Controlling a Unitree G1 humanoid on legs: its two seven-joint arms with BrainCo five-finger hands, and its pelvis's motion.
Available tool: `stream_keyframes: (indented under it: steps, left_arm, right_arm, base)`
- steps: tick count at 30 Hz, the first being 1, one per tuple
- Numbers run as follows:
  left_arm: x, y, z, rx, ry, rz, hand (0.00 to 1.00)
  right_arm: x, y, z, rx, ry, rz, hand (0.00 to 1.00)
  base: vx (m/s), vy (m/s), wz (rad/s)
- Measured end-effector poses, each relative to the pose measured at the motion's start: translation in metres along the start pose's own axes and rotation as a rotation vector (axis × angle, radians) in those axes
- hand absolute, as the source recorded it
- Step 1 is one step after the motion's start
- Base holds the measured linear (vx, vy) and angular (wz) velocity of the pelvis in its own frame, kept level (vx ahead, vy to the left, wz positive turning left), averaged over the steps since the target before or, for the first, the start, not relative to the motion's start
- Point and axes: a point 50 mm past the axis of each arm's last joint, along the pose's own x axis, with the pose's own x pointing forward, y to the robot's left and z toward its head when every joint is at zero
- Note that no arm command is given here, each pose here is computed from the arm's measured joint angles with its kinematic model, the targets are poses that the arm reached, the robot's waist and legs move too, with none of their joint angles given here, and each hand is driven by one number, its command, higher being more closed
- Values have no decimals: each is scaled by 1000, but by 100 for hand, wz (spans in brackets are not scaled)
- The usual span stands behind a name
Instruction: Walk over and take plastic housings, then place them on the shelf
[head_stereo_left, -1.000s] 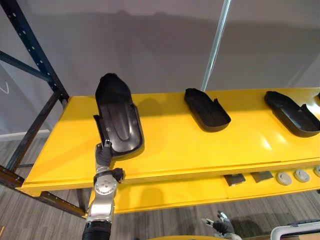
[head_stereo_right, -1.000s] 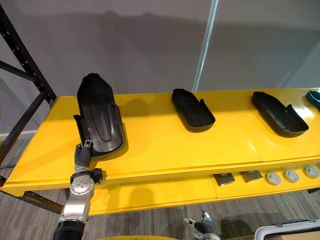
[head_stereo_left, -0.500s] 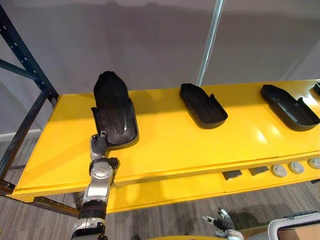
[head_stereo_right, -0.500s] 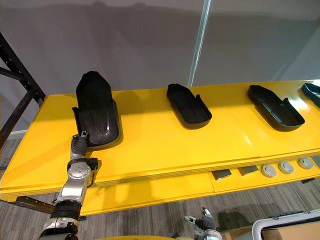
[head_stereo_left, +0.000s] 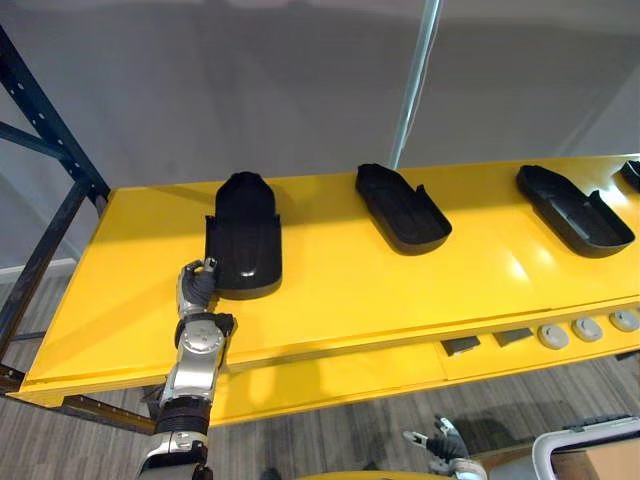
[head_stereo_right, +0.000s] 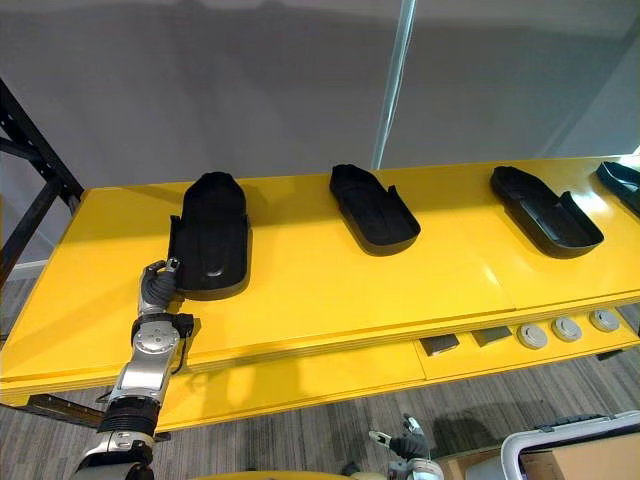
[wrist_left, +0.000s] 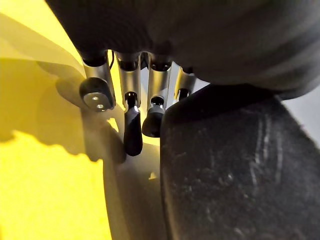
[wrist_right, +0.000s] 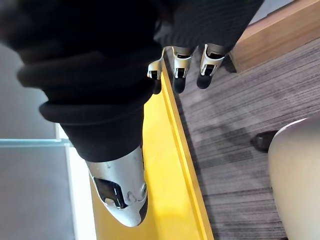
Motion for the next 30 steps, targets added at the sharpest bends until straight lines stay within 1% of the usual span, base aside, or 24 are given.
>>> stream_keyframes:
  steps: [12, 15, 17, 18, 19, 20, 23, 24, 27, 30]
  left_arm:
    - [0, 1, 2, -37, 3, 19, 0]
    - [-1, 0, 9, -90, -15, 26, 0]
    - [-4, -1, 20, -152, -47, 42, 0]
    - [-6, 0, 32, -202, -93, 53, 0]
    - [-8, 1, 38, -217, -121, 58, 0]
    - [-17, 5, 52, -248, -202, 67, 0]
    - [-41, 5, 75, -266, -353, 49, 0]
    - [-54, 4, 81, -245, -413, 36, 100]
    - [-79, 0, 83, -210, -482, 0, 100]
    - [-101, 0, 71, -165, -475, -23, 100]
  right_arm:
    - [0, 1, 0, -1, 1, 4, 0]
    - [0, 1, 0, -1, 2, 4, 0]
    - [0, 1, -1, -1, 4, 4, 0]
    - [0, 1, -1, -1, 7, 4, 0]
    - [0, 1, -1, 0, 9, 4, 0]
    - [1, 2, -1, -1, 10, 6, 0]
    - [1, 2, 0, 6, 8, 4, 0]
    - [1, 2, -1, 7, 8, 3, 0]
    - [1, 2, -2, 7, 11, 3, 0]
    - [1, 2, -4, 6, 17, 2, 0]
  base:
    - [1, 0, 0]
    - [2, 1, 3]
    - [11, 3, 6]
    - [0, 0, 0]
    - [0, 0, 0]
    - [0, 0, 0]
    - [10, 3, 1]
    - [0, 0, 0]
    - [0, 0, 0]
    - [0, 0, 0]
